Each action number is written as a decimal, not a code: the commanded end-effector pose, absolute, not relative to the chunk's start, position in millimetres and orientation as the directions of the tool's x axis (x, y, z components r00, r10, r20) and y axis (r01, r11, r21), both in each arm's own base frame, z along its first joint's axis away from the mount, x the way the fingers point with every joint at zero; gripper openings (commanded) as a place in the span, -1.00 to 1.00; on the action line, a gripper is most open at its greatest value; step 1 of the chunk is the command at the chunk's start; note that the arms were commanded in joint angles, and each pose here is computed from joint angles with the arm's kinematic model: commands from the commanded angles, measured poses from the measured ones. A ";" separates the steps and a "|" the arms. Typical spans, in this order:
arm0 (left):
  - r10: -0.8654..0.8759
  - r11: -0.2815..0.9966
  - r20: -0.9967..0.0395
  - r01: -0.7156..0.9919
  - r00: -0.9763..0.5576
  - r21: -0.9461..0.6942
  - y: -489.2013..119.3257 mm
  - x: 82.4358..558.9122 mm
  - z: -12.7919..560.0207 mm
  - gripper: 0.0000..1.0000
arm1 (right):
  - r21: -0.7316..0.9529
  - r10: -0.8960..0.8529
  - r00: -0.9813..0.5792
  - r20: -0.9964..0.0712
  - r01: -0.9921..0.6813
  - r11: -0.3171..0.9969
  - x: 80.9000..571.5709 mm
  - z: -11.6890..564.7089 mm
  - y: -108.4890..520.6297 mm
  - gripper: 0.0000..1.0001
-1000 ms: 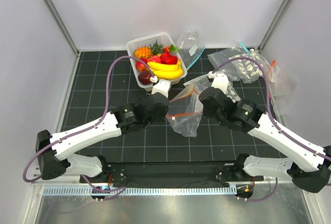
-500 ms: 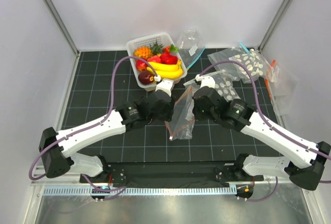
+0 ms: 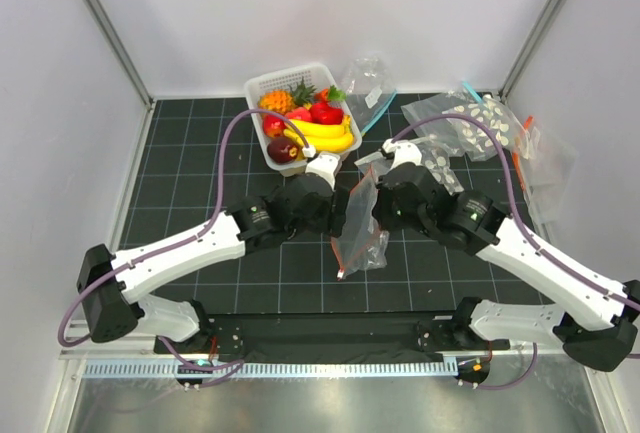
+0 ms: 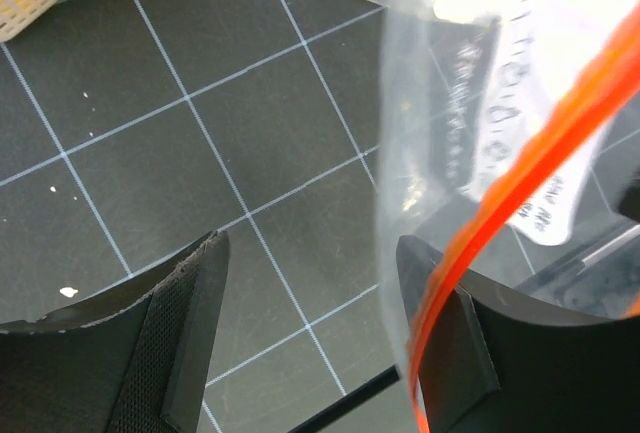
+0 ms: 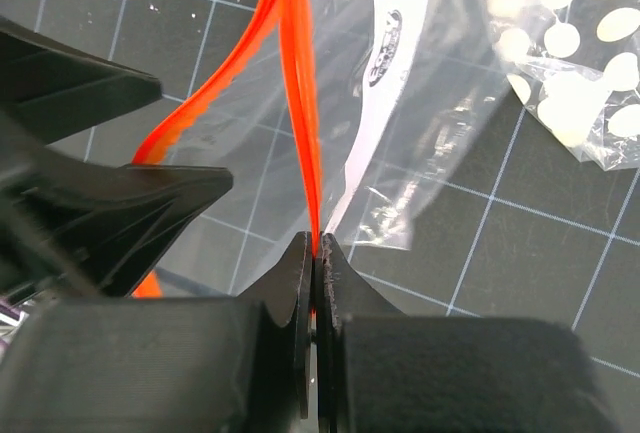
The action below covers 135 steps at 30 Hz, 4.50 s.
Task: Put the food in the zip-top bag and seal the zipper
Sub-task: Open the zipper of the food storage bag at the center of the board.
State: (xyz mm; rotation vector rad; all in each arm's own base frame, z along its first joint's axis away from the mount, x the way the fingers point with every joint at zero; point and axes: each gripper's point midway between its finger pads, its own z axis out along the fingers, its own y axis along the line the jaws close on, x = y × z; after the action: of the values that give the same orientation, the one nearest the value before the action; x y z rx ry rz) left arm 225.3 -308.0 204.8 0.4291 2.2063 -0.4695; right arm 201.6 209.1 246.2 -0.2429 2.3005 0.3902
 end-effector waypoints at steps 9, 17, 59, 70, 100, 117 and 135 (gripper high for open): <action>0.137 0.870 -0.807 0.460 -0.575 -0.180 -316.2 235.4 212.8 -0.08 | 0.223 -0.050 -0.660 -0.750 -0.323 0.920 200.2 265.8 210.0 -0.98; 0.071 0.859 -0.805 0.447 -0.588 -0.251 -320.0 233.9 222.5 -0.99 | 0.216 -0.031 -0.672 -0.739 -0.281 0.935 208.6 242.4 215.2 -0.53; 0.028 0.960 -0.800 0.239 -0.600 -0.146 -268.7 267.3 190.8 -0.99 | -0.190 -0.103 -0.658 -0.746 0.062 0.980 219.0 267.6 120.0 -0.98; 0.040 0.891 -0.772 0.372 -0.635 -0.260 -311.3 260.1 191.4 -0.97 | -0.162 -0.151 -0.598 -0.787 -0.035 0.986 231.2 269.5 136.8 -0.83; 0.077 0.845 -0.765 0.449 -0.640 -0.291 -321.5 258.6 216.3 0.45 | -0.309 -0.247 -0.685 -0.685 -0.034 0.950 228.1 241.2 129.9 -0.98; 0.052 0.877 -0.704 0.369 -0.708 -0.307 -299.8 274.9 164.6 -0.25 | -0.322 -0.242 -0.665 -0.706 -0.002 0.947 223.6 252.6 113.1 -0.97; 0.060 0.768 -0.679 0.468 -0.732 -0.437 -326.1 265.3 177.6 0.25 | -0.286 -0.211 -0.650 -0.731 0.011 0.958 231.5 244.4 121.7 -0.81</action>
State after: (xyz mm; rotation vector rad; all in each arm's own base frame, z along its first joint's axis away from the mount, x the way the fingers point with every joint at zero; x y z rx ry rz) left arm 266.4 -314.7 165.8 0.3217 2.3167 -0.7090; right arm 224.6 120.9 245.4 -0.1212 2.2732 -0.3097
